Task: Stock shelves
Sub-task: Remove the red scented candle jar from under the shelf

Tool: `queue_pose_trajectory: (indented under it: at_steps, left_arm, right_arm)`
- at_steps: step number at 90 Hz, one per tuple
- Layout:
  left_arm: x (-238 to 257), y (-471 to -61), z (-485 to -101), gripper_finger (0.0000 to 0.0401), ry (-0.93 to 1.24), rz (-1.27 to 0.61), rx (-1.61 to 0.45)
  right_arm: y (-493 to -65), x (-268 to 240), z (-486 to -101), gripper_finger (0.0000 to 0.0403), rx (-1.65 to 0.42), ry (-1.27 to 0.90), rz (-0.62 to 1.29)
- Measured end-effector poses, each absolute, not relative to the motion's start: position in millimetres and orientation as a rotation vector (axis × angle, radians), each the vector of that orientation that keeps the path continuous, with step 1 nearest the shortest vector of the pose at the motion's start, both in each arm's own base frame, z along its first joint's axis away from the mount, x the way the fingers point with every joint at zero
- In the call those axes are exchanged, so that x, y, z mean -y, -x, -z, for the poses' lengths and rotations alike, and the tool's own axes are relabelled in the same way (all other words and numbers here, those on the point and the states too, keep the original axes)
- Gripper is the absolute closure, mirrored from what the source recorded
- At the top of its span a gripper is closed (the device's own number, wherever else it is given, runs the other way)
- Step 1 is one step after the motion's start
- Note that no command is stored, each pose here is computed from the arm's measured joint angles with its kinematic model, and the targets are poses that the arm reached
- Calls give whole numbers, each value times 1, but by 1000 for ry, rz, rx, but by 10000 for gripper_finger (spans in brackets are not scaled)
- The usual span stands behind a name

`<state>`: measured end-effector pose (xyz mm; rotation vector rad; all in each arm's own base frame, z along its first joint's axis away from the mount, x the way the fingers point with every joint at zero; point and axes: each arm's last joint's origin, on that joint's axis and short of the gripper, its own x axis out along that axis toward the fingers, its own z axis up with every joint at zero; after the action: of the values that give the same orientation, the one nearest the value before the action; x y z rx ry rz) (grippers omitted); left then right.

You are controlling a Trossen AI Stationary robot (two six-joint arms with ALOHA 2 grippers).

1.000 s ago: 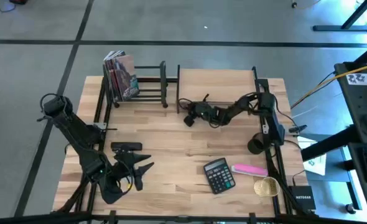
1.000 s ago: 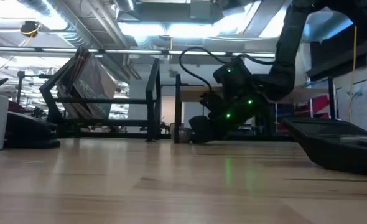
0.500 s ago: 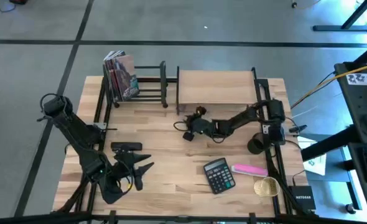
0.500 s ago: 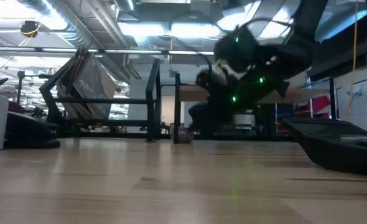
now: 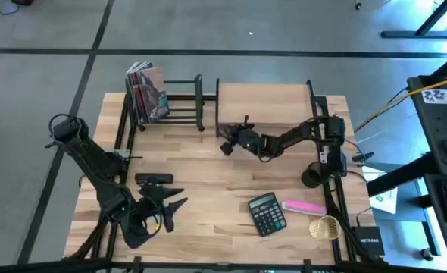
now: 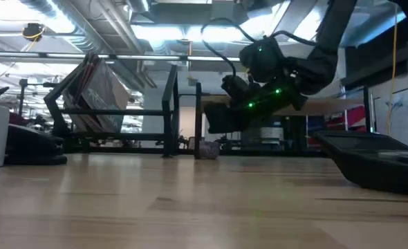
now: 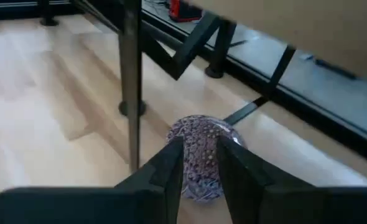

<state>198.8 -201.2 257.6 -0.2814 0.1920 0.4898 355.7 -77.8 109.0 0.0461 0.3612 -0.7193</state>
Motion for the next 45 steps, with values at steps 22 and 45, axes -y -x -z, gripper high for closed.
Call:
queue_pose_trajectory:
  at_steps: [22, 45]
  left_arm:
    - [201, -199, -258, 258, 286, -489, -191]
    - [201, -199, -258, 258, 295, -488, -190]
  right_arm:
    - [-355, 81, -109, 322, -362, -50, 731]
    - [-356, 89, -96, 322, -359, -138, 701]
